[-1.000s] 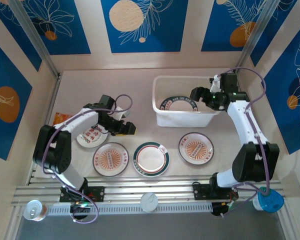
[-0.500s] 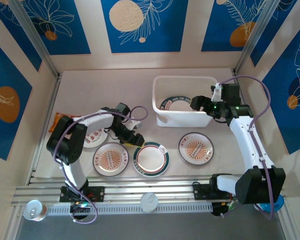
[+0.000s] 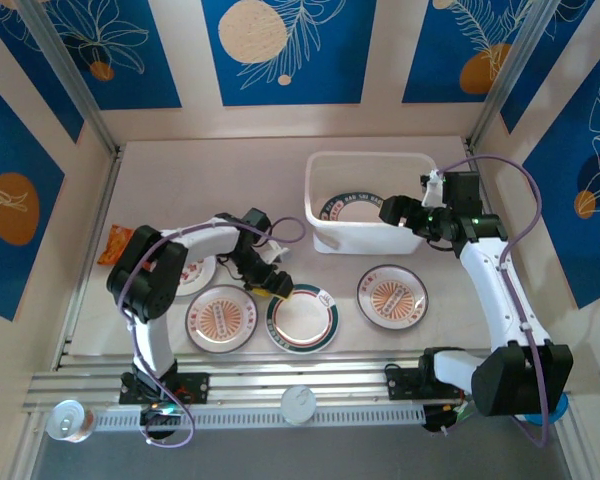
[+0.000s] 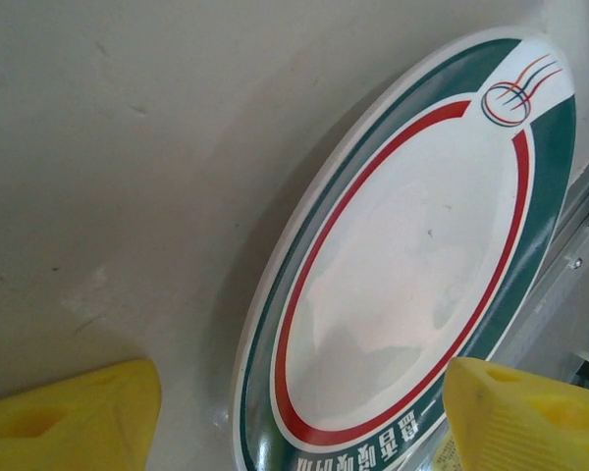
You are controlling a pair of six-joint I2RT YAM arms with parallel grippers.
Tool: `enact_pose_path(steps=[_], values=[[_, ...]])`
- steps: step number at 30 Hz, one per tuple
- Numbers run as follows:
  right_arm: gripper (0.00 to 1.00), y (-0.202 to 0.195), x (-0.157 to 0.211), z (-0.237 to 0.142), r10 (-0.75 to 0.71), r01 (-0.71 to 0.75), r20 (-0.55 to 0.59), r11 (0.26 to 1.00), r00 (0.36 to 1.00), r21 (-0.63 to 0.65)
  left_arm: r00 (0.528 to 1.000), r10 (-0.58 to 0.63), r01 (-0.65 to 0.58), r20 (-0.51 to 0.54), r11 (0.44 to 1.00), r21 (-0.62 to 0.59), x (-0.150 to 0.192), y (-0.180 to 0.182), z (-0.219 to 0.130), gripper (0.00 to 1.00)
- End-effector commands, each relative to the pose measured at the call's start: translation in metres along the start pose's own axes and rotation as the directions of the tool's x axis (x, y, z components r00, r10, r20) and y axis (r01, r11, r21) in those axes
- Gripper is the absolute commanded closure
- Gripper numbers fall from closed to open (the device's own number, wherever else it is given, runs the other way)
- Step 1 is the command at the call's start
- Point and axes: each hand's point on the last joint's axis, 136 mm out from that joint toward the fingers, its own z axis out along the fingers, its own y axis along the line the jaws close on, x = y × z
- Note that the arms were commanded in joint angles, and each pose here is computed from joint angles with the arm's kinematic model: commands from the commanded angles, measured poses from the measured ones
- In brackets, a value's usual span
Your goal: Place the plates into the plastic bin on the countertop
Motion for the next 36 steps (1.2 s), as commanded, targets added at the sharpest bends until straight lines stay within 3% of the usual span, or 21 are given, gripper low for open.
enact_pose_path(steps=[1, 7, 14, 31, 36], values=[[0.11, 0.005, 0.020, -0.006, 0.014, -0.015, -0.058, 1.000, 0.998, -0.026, 0.999, 0.007, -0.008, -0.034, 1.000, -0.029, 0.002, -0.002, 0.003, 0.27], [0.11, 0.007, 0.021, -0.008, 0.016, -0.018, -0.051, 0.999, 0.999, -0.043, 0.997, -0.041, 0.038, -0.062, 0.998, -0.059, -0.002, 0.003, 0.006, 0.32], [0.12, 0.005, 0.021, -0.009, 0.019, -0.020, -0.033, 0.999, 0.999, -0.033, 0.996, -0.059, 0.053, -0.073, 0.996, -0.072, -0.004, 0.007, 0.008, 0.50], [0.14, 0.000, 0.028, -0.012, 0.052, -0.052, -0.004, 0.999, 0.999, -0.013, 0.997, -0.061, 0.066, 0.056, 0.993, -0.098, -0.010, 0.014, 0.005, 0.98], [0.14, 0.001, 0.029, -0.015, 0.049, -0.049, 0.012, 0.999, 0.999, 0.001, 0.993, -0.058, 0.069, 0.105, 0.992, -0.110, -0.011, 0.018, 0.001, 1.00]])
